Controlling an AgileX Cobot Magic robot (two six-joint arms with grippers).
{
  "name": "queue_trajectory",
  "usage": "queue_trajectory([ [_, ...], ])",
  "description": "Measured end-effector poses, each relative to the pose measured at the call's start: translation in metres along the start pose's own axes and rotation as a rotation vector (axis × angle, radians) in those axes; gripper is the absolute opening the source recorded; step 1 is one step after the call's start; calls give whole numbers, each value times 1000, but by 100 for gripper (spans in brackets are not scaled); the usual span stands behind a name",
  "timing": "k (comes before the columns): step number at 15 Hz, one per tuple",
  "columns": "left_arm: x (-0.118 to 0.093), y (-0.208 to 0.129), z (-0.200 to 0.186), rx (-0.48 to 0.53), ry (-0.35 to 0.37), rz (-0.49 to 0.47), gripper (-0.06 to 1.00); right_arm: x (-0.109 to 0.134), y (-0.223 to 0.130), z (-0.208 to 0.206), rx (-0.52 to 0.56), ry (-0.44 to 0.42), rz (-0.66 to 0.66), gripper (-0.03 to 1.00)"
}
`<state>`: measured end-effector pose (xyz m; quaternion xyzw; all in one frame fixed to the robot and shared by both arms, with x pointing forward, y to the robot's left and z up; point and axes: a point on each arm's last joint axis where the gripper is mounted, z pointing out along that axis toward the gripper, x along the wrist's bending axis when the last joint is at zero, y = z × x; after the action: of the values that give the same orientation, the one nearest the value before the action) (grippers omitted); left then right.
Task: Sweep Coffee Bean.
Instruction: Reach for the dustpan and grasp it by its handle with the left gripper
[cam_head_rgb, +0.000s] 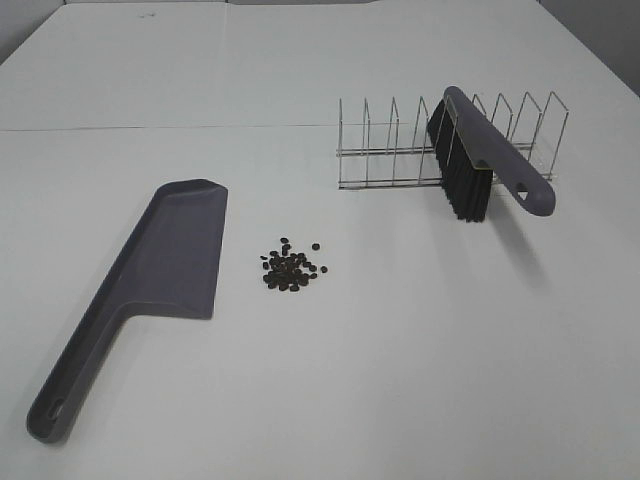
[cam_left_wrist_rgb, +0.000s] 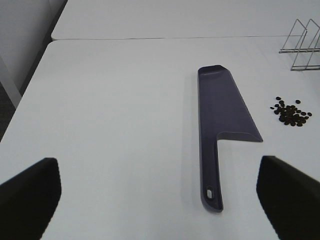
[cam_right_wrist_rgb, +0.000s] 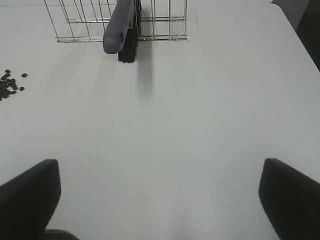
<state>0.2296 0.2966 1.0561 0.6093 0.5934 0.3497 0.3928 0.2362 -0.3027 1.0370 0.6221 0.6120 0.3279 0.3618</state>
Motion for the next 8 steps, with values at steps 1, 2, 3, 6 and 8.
queue_trajectory([
  [1, 0, 0, 0, 0, 0, 0, 99, 0, 0, 0, 0, 0, 0, 99],
  [2, 0, 0, 0, 0, 0, 0, 99, 0, 0, 0, 0, 0, 0, 99],
  [3, 0, 0, 0, 0, 0, 0, 99, 0, 0, 0, 0, 0, 0, 99],
  [6, 0, 0, 0, 0, 0, 0, 99, 0, 0, 0, 0, 0, 0, 99],
  [8, 0, 0, 0, 0, 0, 0, 99, 0, 0, 0, 0, 0, 0, 99],
])
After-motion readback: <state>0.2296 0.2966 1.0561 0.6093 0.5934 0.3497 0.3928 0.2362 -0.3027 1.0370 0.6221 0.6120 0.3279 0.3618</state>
